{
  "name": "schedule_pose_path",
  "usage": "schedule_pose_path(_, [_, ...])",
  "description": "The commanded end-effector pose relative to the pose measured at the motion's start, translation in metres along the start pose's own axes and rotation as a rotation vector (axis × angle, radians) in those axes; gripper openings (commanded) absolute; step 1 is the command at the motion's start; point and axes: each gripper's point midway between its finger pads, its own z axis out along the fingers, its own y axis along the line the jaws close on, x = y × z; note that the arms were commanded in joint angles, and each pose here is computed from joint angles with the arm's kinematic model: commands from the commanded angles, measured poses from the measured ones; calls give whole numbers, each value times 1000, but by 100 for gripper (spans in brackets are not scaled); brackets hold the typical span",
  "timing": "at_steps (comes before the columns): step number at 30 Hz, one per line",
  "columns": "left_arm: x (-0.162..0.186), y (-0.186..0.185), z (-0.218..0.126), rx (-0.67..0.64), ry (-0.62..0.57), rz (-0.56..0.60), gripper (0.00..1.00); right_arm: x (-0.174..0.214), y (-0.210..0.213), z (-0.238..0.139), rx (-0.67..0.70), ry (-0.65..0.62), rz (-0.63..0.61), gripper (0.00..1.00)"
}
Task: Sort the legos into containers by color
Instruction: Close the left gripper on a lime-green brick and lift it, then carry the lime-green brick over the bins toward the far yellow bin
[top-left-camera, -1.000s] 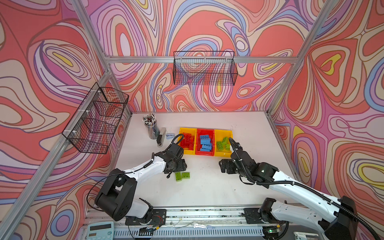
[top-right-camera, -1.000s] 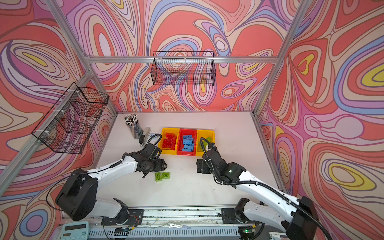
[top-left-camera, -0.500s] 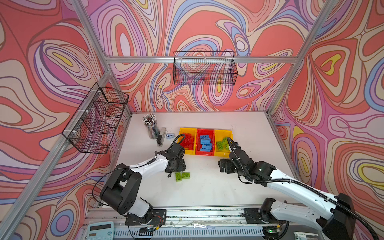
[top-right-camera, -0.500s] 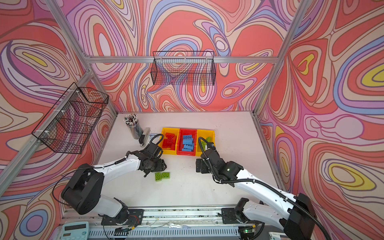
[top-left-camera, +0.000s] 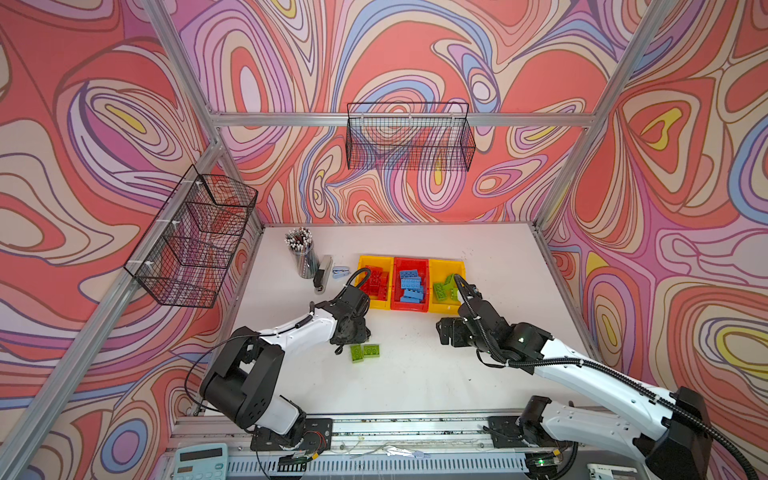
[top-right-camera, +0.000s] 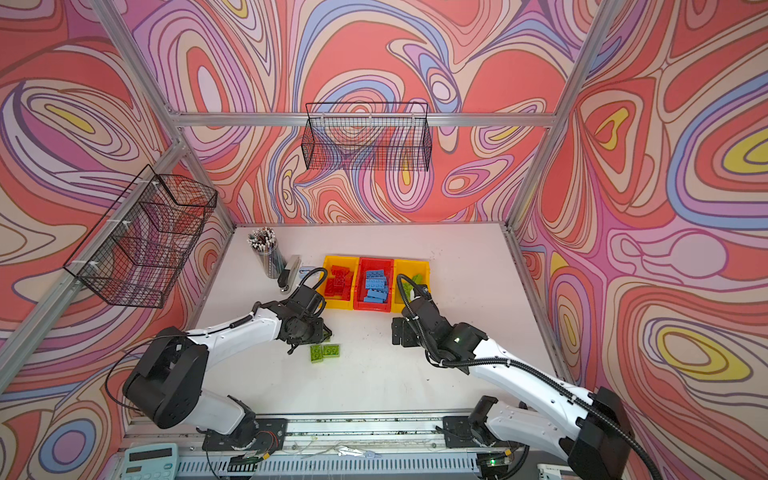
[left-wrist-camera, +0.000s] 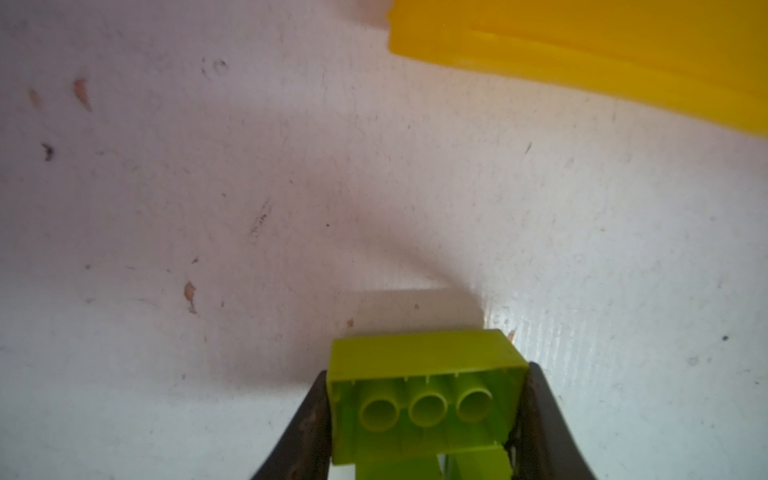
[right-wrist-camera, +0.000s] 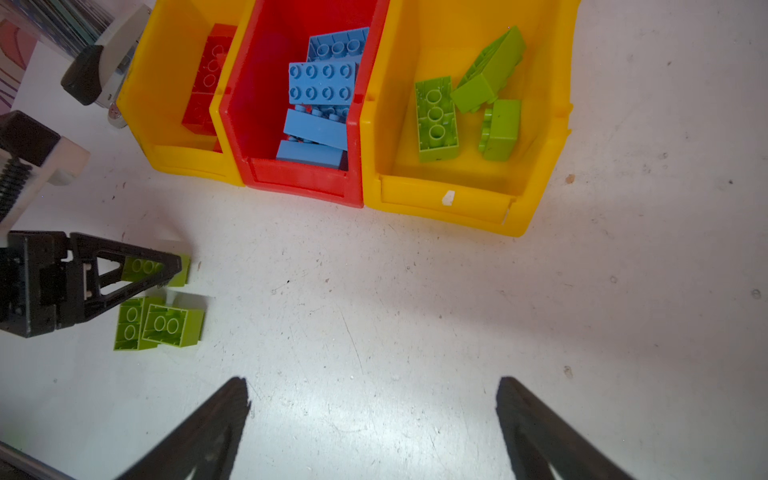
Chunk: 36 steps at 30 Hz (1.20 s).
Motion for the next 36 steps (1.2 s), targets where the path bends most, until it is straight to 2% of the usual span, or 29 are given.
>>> schedule_pose_path(1, [-5,-3,-10,-17,-4,18,34,-7,1,-7,-11,-35,8,98])
schedule_pose_path(10, [-35,-55,-41,30,-62,106,32,-7,-7,-18,-9,-75,21,98])
schedule_pose_path(20, [-88,-174,-70,136,-146,252,33,-8,-23,-34,20,-122,37,98])
schedule_pose_path(28, [-119,-254,-58,221,-151,303,34,-6,-27,-44,10,-129,63,98])
schedule_pose_path(36, [-141,-293,-33,282,-180,279,41,-10,-33,-56,29,-151,65,98])
